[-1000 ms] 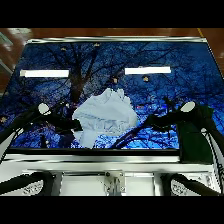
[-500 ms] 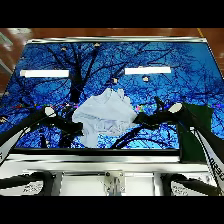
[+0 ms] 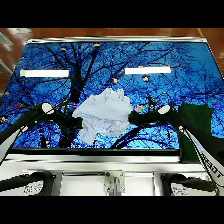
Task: Fold the shirts.
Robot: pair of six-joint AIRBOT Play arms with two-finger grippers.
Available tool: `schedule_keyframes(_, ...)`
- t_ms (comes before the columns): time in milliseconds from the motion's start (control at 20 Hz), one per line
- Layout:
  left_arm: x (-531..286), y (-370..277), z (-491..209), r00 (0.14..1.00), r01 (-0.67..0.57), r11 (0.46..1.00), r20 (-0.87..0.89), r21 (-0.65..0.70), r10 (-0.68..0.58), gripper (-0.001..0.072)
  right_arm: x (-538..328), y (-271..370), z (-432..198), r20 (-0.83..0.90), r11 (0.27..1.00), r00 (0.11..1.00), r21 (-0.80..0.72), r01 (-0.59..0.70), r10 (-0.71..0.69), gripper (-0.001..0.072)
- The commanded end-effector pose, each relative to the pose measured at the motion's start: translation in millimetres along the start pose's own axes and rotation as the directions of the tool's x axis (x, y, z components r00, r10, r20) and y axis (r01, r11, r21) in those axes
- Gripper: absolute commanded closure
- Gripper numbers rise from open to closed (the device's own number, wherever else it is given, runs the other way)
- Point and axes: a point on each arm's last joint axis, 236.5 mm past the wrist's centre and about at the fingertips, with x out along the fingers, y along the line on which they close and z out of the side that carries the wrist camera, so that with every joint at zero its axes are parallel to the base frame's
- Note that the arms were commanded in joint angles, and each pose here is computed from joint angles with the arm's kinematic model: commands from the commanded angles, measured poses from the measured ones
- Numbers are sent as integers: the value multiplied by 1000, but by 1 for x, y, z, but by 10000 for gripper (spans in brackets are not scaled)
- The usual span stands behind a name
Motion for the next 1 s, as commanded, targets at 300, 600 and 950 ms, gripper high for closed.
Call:
schedule_keyframes(300, -107, -39, 72, 949, -65, 977, 315, 203, -2, 668, -53, 38, 16, 87, 971, 992, -228, -72, 94, 644)
schedule_keyframes(600, -379, -170, 93, 545, -245, 878, 807, 411, -226, 668, -284, 170, 39, 410, 833, 858, -552, -38, 310, 645)
schedule_keyframes(950, -580, -235, -7, 65, -424, 817, 913, 390, -402, 668, -393, 175, -34, 469, 806, 880, -548, 223, 76, 644)
